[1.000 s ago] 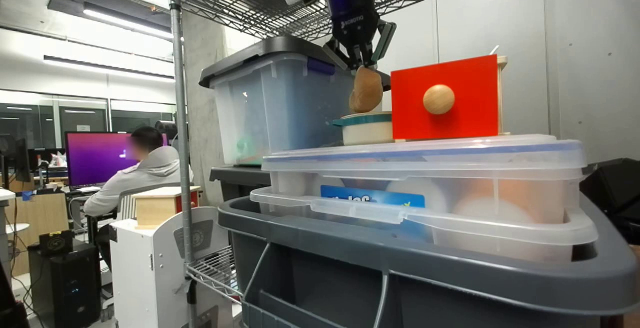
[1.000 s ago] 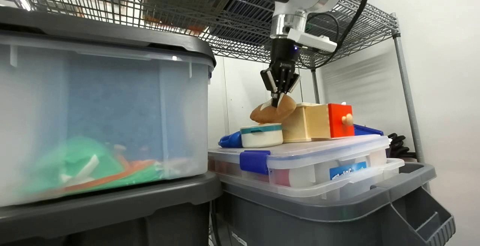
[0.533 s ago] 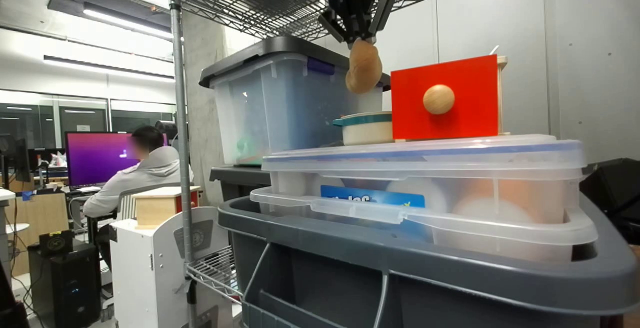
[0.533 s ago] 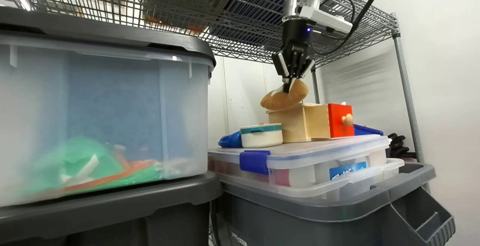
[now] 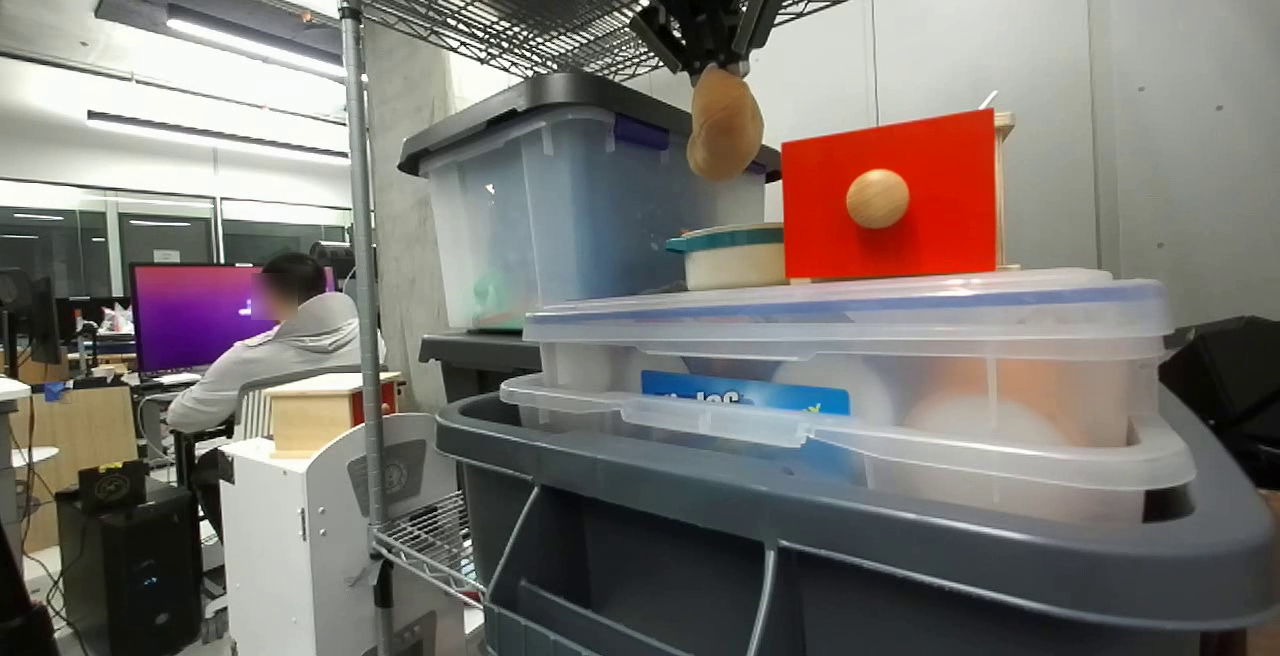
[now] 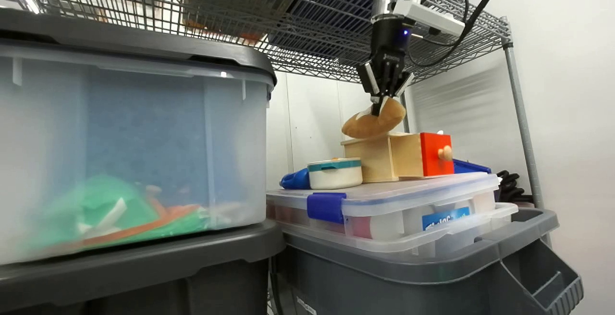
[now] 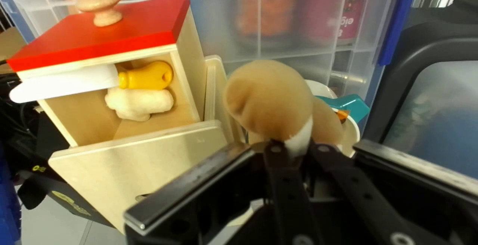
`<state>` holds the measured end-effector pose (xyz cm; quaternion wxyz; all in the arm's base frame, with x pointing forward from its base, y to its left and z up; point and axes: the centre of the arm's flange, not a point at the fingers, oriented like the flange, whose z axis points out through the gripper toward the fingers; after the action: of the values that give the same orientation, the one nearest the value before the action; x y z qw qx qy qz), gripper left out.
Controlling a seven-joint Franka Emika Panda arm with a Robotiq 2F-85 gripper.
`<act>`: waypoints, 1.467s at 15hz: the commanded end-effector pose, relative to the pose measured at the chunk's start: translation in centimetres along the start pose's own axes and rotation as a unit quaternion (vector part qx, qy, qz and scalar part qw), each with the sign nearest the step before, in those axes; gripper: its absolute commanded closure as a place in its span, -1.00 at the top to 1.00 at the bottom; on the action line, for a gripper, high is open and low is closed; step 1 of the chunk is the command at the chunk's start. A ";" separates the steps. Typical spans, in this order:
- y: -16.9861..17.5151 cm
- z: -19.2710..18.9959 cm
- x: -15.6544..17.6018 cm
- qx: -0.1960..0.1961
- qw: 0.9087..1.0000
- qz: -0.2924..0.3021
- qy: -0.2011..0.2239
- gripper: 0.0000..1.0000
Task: Put the brown and orange plushies in the open drawer
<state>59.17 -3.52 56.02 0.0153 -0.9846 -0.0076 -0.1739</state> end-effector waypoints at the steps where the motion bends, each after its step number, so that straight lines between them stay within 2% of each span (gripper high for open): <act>1: 0.7 -2.4 -2.6 0.009 1.000 0.026 -0.001 -0.95; 7: 2.6 -5.0 -6.2 0.002 0.998 0.064 0.010 -0.95; 15: 5.1 -8.2 -7.9 -0.008 0.993 0.114 0.030 -0.95; 19: 6.0 -8.3 -8.4 -0.013 0.991 0.132 0.025 -0.95; 22: 6.9 -8.0 -8.3 -0.024 0.987 0.158 0.004 -0.95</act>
<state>49.47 -10.02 60.00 0.0255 -0.9730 0.1264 -0.1916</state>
